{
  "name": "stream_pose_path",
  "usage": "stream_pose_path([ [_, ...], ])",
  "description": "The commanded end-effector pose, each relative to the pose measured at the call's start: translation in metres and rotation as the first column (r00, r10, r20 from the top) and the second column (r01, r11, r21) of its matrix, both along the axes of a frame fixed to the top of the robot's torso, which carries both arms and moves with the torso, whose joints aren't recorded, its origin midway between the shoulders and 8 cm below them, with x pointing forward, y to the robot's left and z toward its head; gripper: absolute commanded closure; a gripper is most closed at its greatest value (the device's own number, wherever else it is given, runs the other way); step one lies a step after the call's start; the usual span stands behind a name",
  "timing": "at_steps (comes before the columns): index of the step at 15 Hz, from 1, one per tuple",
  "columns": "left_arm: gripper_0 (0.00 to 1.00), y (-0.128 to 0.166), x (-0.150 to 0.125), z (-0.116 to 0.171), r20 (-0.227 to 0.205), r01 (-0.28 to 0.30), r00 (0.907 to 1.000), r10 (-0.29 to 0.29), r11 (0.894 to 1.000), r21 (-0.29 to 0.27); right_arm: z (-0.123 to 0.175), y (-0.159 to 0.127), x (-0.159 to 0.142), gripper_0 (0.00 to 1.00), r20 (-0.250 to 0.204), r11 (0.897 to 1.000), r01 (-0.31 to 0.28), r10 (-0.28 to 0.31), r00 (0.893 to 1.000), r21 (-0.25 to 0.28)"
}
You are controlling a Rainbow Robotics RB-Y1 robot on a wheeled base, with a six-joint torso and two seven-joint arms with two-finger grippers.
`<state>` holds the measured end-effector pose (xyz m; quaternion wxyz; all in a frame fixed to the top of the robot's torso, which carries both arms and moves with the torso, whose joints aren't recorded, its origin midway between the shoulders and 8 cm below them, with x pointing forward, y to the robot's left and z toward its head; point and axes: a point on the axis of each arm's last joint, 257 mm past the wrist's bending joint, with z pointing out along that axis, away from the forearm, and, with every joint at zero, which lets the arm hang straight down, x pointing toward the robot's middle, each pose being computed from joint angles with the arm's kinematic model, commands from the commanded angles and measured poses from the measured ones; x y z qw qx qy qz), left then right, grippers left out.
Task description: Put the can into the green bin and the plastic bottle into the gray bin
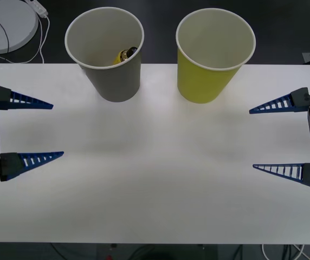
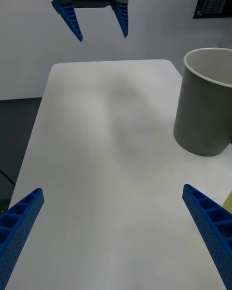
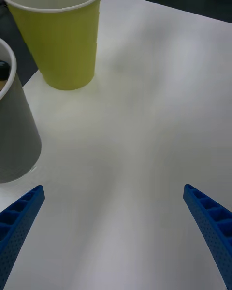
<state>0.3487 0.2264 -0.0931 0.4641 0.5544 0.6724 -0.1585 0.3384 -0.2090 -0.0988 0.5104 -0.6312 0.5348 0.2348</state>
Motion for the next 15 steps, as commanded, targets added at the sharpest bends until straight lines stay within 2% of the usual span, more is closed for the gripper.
stream_pose_path([
  [1, 0.00, -0.002, -0.016, -0.011, 0.017, 0.050, 0.9986, -0.050, 0.998, 0.027, 0.000, 0.000, 0.000, 0.00, 0.000, 1.000, 0.000, 0.000, 1.000, 0.000],
  [3, 0.00, 0.000, -0.029, -0.019, 0.015, 0.091, 0.9956, -0.092, 0.995, 0.046, 0.000, 0.000, 0.000, 0.00, 0.000, 1.000, 0.000, 0.000, 1.000, 0.000],
  [6, 0.00, 0.009, -0.049, -0.023, -0.023, 0.137, 0.9904, -0.136, 0.988, 0.073, 0.000, 0.000, 0.000, 0.00, 0.000, 1.000, 0.000, 0.000, 1.000, 0.000],
  [7, 0.00, 0.010, -0.052, -0.022, -0.018, 0.150, 0.9887, -0.149, 0.986, 0.077, 0.000, 0.000, 0.000, 0.00, 0.000, 1.000, 0.000, 0.000, 1.000, 0.000],
  [12, 0.00, 0.011, -0.055, -0.024, -0.016, 0.156, 0.9878, -0.155, 0.985, 0.075, 0.000, 0.000, 0.000, 0.00, 0.000, 1.000, 0.000, 0.000, 1.000, 0.000],
  [15, 0.00, 0.011, -0.052, -0.023, -0.012, 0.142, 0.9899, -0.141, 0.988, 0.057, 0.000, 0.000, 0.000, 0.00, 0.000, 1.000, 0.000, 0.000, 1.000, 0.000],
])
